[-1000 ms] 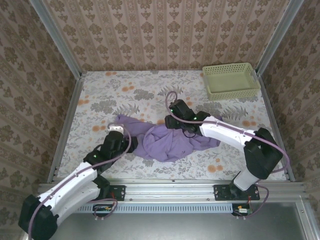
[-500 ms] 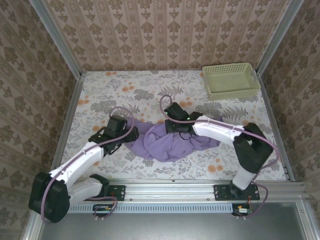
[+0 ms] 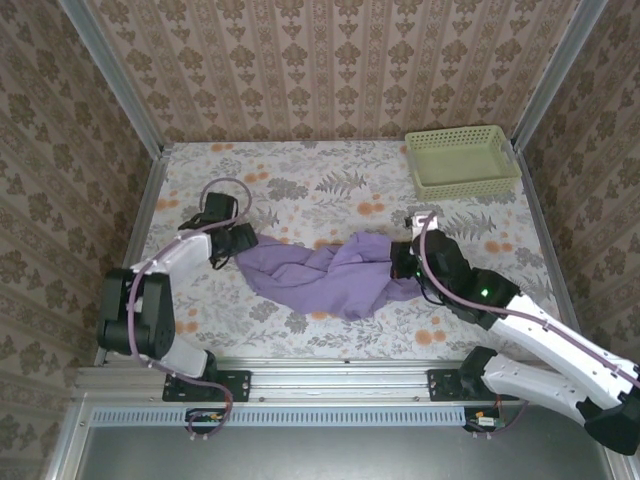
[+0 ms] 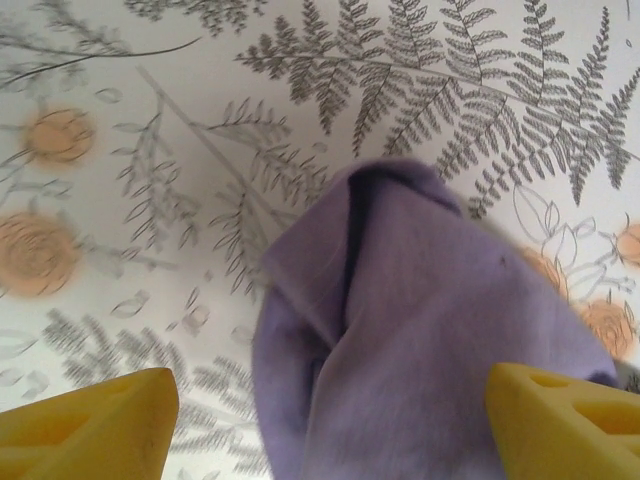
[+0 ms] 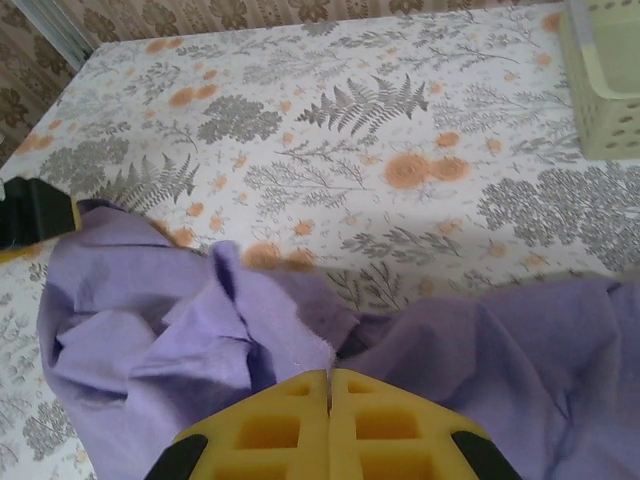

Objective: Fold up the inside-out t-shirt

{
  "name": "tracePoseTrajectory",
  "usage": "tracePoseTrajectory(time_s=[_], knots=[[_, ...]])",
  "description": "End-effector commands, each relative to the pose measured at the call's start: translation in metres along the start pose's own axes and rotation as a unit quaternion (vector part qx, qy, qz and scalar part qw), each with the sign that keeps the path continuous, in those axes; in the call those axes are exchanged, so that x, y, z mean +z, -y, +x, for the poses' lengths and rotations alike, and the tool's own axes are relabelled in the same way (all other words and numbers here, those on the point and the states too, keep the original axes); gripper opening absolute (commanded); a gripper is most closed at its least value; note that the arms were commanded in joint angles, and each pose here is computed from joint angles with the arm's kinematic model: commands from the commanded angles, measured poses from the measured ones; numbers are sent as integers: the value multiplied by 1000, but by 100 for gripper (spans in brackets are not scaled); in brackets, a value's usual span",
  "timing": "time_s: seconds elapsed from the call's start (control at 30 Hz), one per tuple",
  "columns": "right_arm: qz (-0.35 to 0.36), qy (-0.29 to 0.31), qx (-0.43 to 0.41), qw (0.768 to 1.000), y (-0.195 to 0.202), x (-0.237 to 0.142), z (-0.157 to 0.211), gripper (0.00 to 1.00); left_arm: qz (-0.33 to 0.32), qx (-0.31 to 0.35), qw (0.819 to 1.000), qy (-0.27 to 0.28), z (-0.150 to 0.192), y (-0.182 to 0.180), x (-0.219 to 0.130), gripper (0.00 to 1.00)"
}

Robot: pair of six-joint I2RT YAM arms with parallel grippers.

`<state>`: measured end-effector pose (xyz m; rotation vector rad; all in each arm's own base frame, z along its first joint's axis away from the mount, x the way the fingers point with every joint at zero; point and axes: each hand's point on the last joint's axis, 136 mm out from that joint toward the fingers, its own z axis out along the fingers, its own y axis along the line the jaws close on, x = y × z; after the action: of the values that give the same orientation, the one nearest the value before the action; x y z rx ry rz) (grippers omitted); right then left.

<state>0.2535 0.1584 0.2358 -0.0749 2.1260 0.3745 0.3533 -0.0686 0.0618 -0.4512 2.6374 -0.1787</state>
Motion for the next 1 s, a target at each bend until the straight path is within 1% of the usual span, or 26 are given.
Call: tracePoseTrajectory(time_s=[0.0, 0.1, 0.23, 0.27, 0.37, 0.4, 0.43, 0.5, 0.53, 0.6, 0.67, 0.73, 0.77, 0.83, 0.9, 0.97], knots=[[30, 0, -2, 1000, 19, -10, 8, 0, 4, -13, 1000, 1, -15, 9, 12, 78], [37, 13, 0, 999, 26, -19, 5, 0, -16, -11, 1000, -11, -22, 7, 28, 72], [45, 6, -8, 999, 31, -22, 8, 0, -23, -6, 999, -29, -28, 11, 45, 55], [52, 7, -9, 999, 33, -23, 6, 0, -21, -5, 999, -34, -28, 13, 48, 49], [87, 21, -12, 996, 44, -33, -8, 0, -20, -10, 999, -34, -35, 12, 45, 25], [101, 30, -16, 994, 48, -38, -15, 0, -19, -15, 999, -29, -40, 10, 39, 18], [114, 40, -20, 992, 53, -44, -25, 0, -15, -21, 999, -19, -48, 9, 31, 14], [131, 62, -27, 989, 59, -58, -46, 0, -7, -32, 999, 11, -67, 6, 7, 3], [136, 74, -28, 987, 60, -66, -59, 0, -4, -38, 999, 30, -79, 3, -11, 0], [133, 103, -28, 985, 58, -84, -87, 0, -1, -47, 996, 75, -103, -1, -51, 0], [123, 133, -37, 983, 52, -104, -113, 0, 5, -53, 990, 132, -123, -6, -104, 0], [111, 168, -37, 979, 47, -129, -140, 0, 17, -56, 977, 203, -137, -10, -170, 0], [105, 180, -37, 977, 46, -138, -148, 0, 24, -54, 970, 237, -139, -11, -199, 0], [88, 204, -35, 974, 43, -155, -158, 0, 43, -57, 949, 307, -134, -17, -255, 0], [81, 209, -32, 974, 43, -156, -155, 0, 58, -60, 939, 333, -119, -23, -276, 0], [76, 191, -33, 978, 43, -138, -137, 0, 67, -63, 944, 317, -100, -26, -266, 0]])
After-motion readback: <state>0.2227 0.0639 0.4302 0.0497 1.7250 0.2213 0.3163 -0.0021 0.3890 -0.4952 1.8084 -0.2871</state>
